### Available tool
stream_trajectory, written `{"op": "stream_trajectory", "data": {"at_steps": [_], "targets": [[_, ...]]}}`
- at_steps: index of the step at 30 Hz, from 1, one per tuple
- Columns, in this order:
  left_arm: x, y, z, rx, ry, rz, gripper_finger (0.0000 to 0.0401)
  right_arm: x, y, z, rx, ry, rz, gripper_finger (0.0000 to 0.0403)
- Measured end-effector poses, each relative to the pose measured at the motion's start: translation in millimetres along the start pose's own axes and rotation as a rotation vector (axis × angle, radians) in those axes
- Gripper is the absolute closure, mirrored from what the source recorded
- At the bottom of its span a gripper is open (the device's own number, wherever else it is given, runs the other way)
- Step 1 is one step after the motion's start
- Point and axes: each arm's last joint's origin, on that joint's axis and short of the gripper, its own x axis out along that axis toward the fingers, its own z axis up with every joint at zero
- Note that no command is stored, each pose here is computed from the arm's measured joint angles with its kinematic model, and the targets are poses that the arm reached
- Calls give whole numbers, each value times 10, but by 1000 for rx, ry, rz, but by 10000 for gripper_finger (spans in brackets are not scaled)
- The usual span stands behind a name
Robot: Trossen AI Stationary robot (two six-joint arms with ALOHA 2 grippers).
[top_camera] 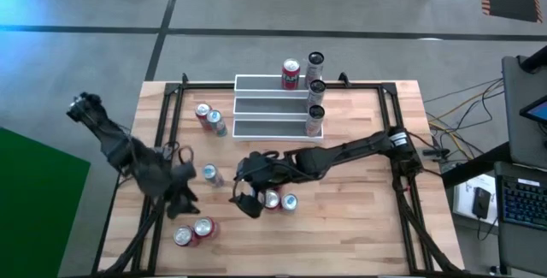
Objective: Place canned beverage on shelf
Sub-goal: Put the bottom orange soda can on the middle tier of the shelf aligned with the other orange soda can
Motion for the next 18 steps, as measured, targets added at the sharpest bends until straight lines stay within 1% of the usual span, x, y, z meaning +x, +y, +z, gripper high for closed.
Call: {"op": "stream_trajectory", "data": {"at_steps": [3, 6, 9, 12, 14, 16, 18], "targets": [[197, -72, -177, -5, 61, 62, 139, 13, 38, -32, -20, 7, 5, 74], [379, -105, -293, -4, 99, 127, 139, 11, 67, -47, -58, 9, 10, 74], [525, -110, -336, 14, 91, 191, 138, -8, 80, -37, -73, 5, 14, 74], [611, -113, -344, 34, 61, 226, 132, -22, 86, -30, -73, 3, 16, 74], [648, -114, -351, 53, 42, 241, 122, -29, 88, -25, -73, 1, 16, 74], [681, -115, -378, 88, 52, 252, 108, -34, 98, -27, -72, 1, 18, 74], [715, -114, -395, 99, 60, 264, 92, -40, 110, -40, -73, 11, 17, 74]]}}
